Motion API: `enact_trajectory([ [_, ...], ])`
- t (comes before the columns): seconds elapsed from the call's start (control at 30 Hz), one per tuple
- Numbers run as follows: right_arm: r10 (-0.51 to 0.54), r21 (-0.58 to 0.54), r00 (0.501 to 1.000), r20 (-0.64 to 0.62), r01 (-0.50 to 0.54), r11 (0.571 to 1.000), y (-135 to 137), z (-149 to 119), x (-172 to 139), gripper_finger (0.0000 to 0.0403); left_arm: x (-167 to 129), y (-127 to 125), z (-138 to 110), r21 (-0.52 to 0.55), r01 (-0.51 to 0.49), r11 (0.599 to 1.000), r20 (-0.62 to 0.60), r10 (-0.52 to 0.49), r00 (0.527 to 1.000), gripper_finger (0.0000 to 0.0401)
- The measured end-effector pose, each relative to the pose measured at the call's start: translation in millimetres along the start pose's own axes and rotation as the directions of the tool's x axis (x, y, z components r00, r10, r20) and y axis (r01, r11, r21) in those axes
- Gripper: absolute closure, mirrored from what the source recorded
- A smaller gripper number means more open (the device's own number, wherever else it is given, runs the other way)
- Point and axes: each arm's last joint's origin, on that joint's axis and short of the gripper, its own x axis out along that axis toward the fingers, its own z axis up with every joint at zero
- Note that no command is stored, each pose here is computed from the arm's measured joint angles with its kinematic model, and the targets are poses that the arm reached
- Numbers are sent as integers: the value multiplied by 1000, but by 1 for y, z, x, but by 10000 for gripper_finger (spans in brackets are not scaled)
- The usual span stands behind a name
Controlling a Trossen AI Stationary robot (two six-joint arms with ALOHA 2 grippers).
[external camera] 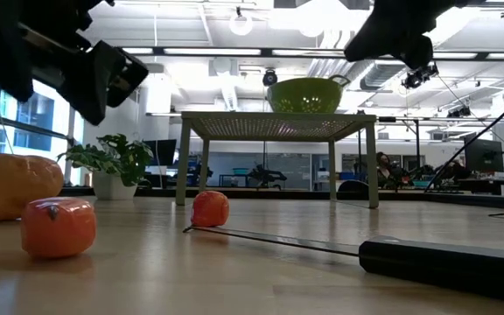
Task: Pick & Place Fruit
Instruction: Put the bottom orange pear inside the green strainer bowl on the top shelf
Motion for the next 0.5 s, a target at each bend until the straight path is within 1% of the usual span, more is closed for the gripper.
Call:
enact_trajectory([
  [0.1,3,3,1000,4,-3,1000,0,-3,3,371,9,-1,0,20,24,1000,15,-24,1000,192],
  [0.23,16,6,1000,11,-16,1000,0,-6,5,371,21,0,-2,20,52,998,15,-52,999,192],
  [0.5,24,13,999,23,-25,1000,0,-9,7,371,38,-2,-1,28,105,994,73,-107,992,192],
])
